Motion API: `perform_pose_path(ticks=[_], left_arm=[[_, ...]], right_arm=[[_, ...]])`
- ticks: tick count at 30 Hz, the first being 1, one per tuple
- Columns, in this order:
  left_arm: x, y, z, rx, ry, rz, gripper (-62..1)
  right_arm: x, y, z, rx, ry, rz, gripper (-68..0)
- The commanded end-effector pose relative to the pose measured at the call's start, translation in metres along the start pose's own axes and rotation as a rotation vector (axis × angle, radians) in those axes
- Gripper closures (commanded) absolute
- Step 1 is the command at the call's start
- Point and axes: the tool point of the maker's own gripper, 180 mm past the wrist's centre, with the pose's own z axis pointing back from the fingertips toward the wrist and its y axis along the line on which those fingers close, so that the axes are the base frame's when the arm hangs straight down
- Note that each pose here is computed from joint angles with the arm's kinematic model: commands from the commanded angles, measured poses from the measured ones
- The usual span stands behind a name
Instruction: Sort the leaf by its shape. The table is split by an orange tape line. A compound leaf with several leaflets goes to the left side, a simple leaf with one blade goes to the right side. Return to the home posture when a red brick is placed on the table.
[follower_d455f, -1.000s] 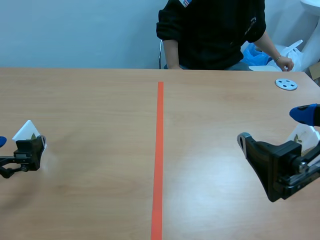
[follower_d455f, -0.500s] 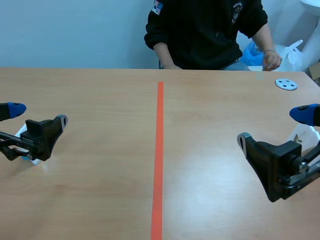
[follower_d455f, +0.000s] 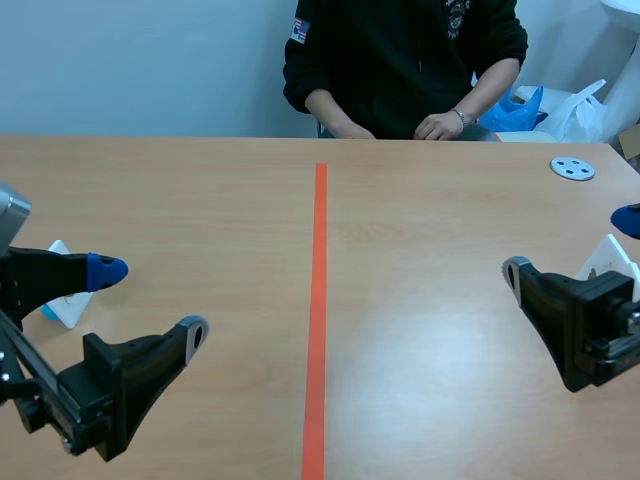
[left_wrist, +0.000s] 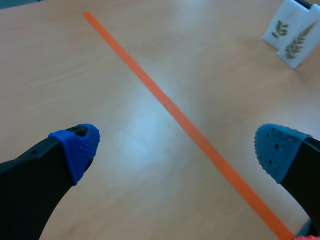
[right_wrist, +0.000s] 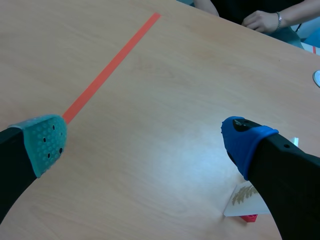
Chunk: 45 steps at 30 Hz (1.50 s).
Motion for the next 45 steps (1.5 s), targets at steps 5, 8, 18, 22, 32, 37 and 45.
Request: perform_pose_path(ticks=[5,8,18,22,32,37,45], left_arm=[[0.001,-0.007,0.004,-0.011,0.0,0.01,-62.3],[0.002,-0.006,0.003,-0.008,-0.002,0.01,-62.3],[0.006,0.003,0.005,0.017,-0.011,0.007,-62.3],[0.01,0.012,0.008,0.042,-0.022,0.001,-62.3],[0.018,0.024,0.012,0.074,-0.042,0.005,-62.3],[0.017,0.024,0.012,0.074,-0.041,0.005,-62.3],[0.017,0.024,0.012,0.074,-0.041,0.005,-62.3]], right_arm=[[0.01,-0.002,0.0,0.0,-0.027,0.009,-67.9],[0.01,-0.002,0.0,0.0,-0.027,0.009,-67.9],[0.01,-0.001,0.0,0.001,-0.027,0.008,-67.9],[0.01,-0.001,0.0,0.001,-0.026,0.008,-67.9],[0.008,-0.001,0.0,0.001,-0.019,0.008,-67.9],[0.008,-0.001,0.0,0.001,-0.019,0.008,-67.9],[0.008,-0.001,0.0,0.001,-0.019,0.008,-67.9]])
